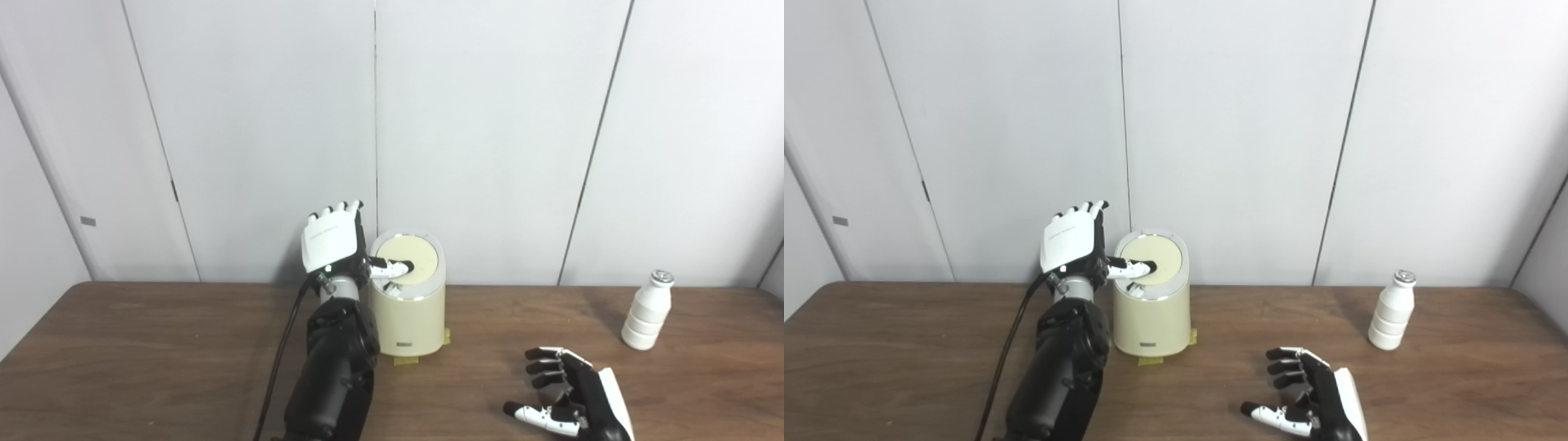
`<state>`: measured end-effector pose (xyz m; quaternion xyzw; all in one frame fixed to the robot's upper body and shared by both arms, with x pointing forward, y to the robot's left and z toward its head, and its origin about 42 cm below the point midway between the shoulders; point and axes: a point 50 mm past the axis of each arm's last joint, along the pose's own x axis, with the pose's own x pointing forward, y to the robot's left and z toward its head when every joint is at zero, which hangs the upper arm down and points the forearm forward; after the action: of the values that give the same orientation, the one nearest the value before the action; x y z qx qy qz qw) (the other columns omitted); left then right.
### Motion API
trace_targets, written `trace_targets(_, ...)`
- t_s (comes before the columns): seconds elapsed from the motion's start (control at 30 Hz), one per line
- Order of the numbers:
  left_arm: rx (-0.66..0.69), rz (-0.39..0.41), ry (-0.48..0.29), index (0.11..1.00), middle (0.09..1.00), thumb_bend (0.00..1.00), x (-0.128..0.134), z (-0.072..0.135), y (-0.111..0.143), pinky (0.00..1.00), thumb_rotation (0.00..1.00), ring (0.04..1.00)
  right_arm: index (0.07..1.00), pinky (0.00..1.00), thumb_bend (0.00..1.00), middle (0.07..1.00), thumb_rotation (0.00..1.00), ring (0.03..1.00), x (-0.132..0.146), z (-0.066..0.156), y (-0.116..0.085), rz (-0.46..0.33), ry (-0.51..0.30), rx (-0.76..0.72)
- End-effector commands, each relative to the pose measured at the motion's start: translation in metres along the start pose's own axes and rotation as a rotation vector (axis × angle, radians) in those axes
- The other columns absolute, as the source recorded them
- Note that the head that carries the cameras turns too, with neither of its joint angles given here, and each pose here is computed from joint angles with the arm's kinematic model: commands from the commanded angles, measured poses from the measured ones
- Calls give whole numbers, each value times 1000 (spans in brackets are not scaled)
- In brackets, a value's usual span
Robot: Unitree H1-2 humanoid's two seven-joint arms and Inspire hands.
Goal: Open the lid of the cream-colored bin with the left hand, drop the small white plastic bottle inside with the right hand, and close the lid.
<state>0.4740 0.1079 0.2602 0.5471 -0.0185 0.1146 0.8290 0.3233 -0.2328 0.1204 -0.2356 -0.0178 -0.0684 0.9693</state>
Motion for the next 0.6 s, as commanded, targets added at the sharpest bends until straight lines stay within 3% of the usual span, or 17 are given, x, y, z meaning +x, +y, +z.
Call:
trace_targets(0.0,-13,8,0,942,974,694,6,4,10,1000,773,989,631,446,690,590,3,542,-1,0,5,29,13,-1)
trace_targets(0.03,-16,8,-2,943,976,686,6,4,12,1000,884,990,631,439,686,586,5,537,-1,1,5,29,14,-3)
trace_targets(0.1,-18,9,-5,943,976,689,6,4,13,1000,976,990,631,426,677,578,12,528,-1,1,5,30,17,-5)
trace_targets(0.57,-156,51,-26,920,949,733,-6,-1,25,1000,1000,966,629,451,676,595,20,551,-1,1,8,35,17,-9)
